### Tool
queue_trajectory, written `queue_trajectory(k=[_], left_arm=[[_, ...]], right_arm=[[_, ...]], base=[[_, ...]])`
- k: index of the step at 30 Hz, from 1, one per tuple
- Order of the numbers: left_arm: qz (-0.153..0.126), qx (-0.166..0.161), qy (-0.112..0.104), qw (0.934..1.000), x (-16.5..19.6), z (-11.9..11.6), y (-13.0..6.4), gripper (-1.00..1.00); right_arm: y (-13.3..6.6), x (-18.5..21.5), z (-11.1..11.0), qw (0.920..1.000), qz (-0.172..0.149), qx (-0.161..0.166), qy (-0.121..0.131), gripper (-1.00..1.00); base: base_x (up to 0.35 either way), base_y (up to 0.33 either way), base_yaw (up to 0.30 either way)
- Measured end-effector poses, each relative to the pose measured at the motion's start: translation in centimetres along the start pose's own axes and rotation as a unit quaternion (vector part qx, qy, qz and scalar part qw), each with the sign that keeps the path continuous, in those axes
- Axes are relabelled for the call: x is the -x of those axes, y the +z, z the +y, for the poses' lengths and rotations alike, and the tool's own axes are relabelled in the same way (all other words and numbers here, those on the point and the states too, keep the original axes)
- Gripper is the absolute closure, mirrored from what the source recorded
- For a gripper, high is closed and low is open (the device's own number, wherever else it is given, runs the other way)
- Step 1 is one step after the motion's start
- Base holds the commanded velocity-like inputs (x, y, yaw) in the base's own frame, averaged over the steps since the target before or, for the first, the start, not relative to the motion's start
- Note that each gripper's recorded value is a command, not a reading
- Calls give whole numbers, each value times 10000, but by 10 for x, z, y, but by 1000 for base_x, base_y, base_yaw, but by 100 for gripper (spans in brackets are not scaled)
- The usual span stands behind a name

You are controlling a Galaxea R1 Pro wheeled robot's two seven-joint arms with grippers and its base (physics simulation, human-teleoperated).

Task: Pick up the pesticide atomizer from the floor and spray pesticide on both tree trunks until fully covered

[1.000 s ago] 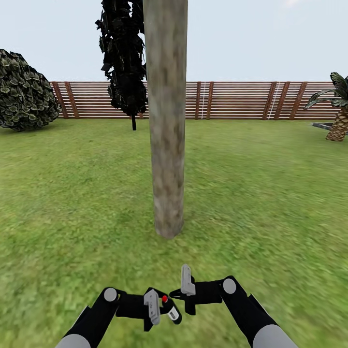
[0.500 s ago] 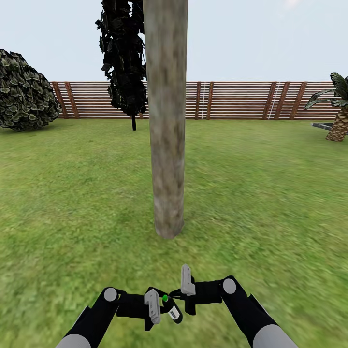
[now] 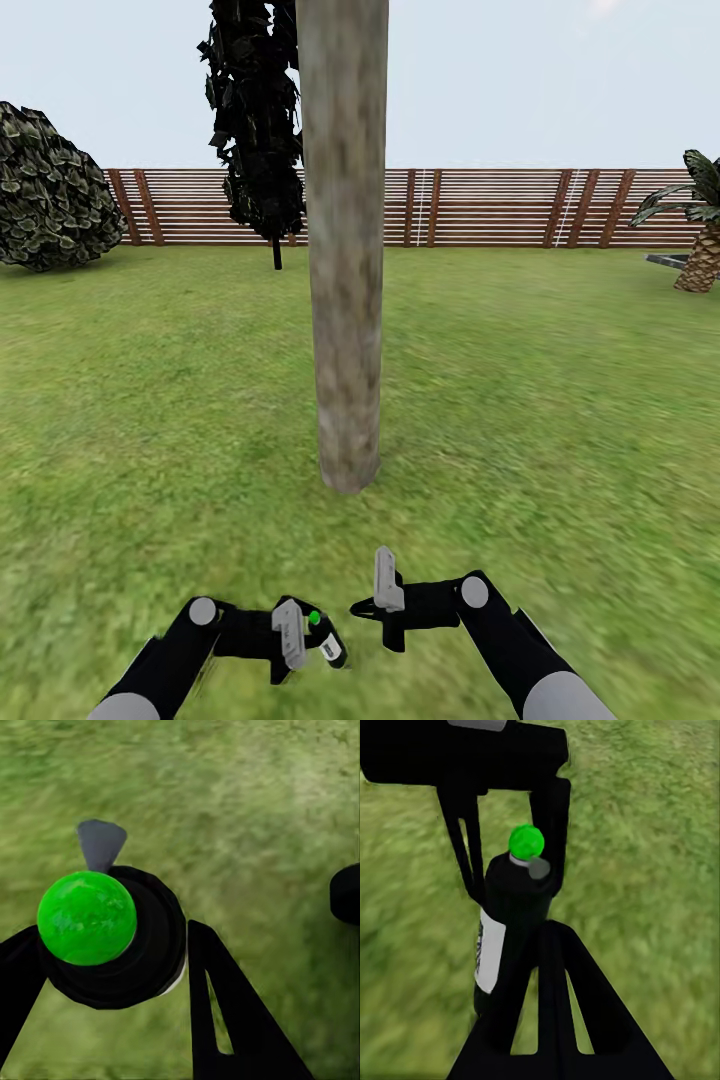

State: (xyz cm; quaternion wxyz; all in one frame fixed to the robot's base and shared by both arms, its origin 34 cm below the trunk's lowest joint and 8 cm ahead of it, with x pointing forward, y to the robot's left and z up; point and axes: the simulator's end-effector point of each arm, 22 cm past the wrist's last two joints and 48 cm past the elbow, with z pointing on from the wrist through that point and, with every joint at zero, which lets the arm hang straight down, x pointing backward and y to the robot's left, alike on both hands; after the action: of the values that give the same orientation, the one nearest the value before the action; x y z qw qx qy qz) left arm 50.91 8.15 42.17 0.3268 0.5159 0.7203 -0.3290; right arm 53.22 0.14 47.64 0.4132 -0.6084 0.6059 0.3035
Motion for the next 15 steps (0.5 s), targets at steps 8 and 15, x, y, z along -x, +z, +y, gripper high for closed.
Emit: queue_trajectory(k=[8,15], left_arm=[[208,647,-113,9976,-27,28,-18,100],[333,1621,-318,9857,-50,73,-48,100]], right_arm=[[0,0,0,10000,6,5,0,100],[0,-1,0,10000,9,3,-1,-100]], base=[[0,0,0],[0,0,0]])
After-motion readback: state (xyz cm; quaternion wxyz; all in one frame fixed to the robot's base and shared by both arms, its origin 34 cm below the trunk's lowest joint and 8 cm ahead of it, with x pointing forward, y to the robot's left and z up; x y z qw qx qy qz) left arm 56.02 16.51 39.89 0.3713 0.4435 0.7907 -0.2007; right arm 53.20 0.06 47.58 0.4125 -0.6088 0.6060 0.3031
